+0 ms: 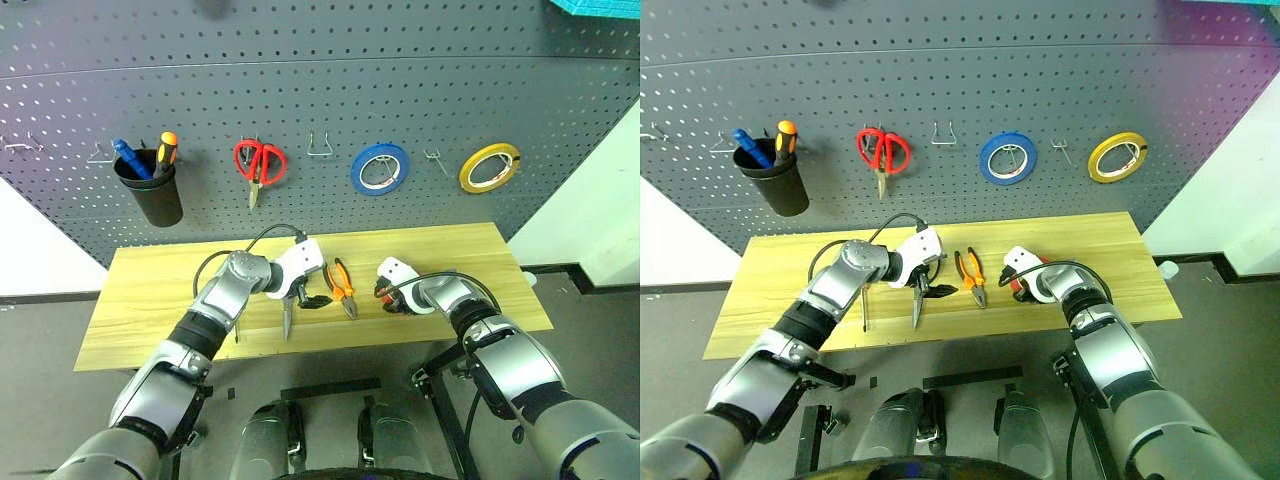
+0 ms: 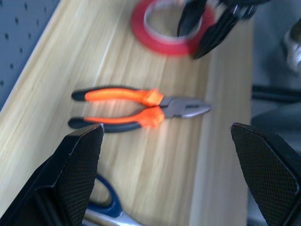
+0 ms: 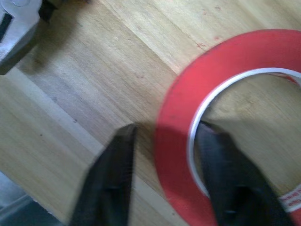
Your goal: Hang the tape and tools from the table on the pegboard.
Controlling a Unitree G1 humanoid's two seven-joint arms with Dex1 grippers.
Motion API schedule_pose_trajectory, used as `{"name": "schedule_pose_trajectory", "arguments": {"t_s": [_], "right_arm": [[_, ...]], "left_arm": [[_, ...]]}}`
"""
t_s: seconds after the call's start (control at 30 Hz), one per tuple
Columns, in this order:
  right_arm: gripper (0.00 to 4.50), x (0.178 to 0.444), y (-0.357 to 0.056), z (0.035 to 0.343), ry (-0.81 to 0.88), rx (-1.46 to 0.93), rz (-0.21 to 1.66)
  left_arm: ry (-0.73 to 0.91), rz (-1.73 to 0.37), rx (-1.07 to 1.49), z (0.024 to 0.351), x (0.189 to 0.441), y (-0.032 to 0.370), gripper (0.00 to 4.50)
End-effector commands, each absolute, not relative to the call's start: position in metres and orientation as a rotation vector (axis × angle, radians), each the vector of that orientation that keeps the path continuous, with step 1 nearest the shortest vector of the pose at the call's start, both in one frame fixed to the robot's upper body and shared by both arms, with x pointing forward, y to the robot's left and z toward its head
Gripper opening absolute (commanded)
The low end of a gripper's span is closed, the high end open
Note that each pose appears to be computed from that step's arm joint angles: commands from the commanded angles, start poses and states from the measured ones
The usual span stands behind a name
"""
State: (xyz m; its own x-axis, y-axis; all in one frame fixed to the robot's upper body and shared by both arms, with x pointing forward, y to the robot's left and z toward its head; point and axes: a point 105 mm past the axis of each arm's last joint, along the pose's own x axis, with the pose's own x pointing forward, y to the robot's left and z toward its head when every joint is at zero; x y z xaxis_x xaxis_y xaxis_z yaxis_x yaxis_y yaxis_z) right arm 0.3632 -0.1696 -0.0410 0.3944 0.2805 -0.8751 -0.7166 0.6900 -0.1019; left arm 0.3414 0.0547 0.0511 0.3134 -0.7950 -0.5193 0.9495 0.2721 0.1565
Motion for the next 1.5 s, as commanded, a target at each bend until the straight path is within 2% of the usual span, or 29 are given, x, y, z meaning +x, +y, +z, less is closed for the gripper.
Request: {"name": "schedule_pose_trajectory", "arguments": {"t_s": [0.03,0.1,0.17,0.23,0.33,0.43,0.5,0.6,0.73,0.8,0.9,1.1,1.3,1.5], "right_arm": [[0.66,0.359,-0.177,-0.042,0.991,-0.455,0.66],[0.66,0.362,-0.176,-0.037,0.968,-0.414,0.666],[0.66,0.372,-0.186,-0.011,0.828,-0.358,0.642],[0.66,0.374,-0.192,0.006,0.737,-0.345,0.623],[0.66,0.355,-0.192,0.039,0.607,-0.316,0.646],[0.66,0.336,-0.177,0.109,0.302,-0.289,0.672],[0.66,0.325,-0.173,0.142,0.172,-0.302,0.662],[0.66,0.319,-0.172,0.163,0.105,-0.312,0.636],[0.66,0.324,-0.172,0.198,-0.016,-0.384,0.586],[0.66,0.331,-0.174,0.206,-0.044,-0.387,0.566],[0.66,0.357,-0.188,0.209,-0.06,-0.394,0.504],[0.66,0.396,-0.209,0.197,-0.038,-0.39,0.453],[0.66,0.424,-0.208,0.185,-0.017,-0.395,0.458],[0.66,0.443,-0.193,0.177,-0.001,-0.396,0.483]], "left_arm": [[0.225,-1.271,0.465,0.08,0.338,0.047,4.5],[0.2,-1.278,0.469,0.082,0.338,0.049,4.5],[0.051,-1.365,0.42,0.105,0.326,0.056,4.5],[-0.019,-1.419,0.388,0.115,0.317,0.061,4.5],[-0.074,-1.373,0.357,0.124,0.321,0.075,4.5],[-0.228,-1.318,0.269,0.151,0.324,0.088,4.5],[-0.29,-1.277,0.22,0.163,0.328,0.094,4.5],[-0.337,-1.248,0.199,0.171,0.331,0.099,4.5],[-0.445,-1.193,0.117,0.203,0.337,0.101,4.5],[-0.473,-1.187,0.097,0.212,0.338,0.099,4.5],[-0.506,-1.195,0.047,0.228,0.339,0.095,4.5],[-0.515,-1.193,0.037,0.234,0.338,0.091,4.5],[-0.549,-1.158,-0.07,0.248,0.339,0.096,4.5],[-0.51,-1.155,-0.045,0.239,0.339,0.097,4.5]]}}
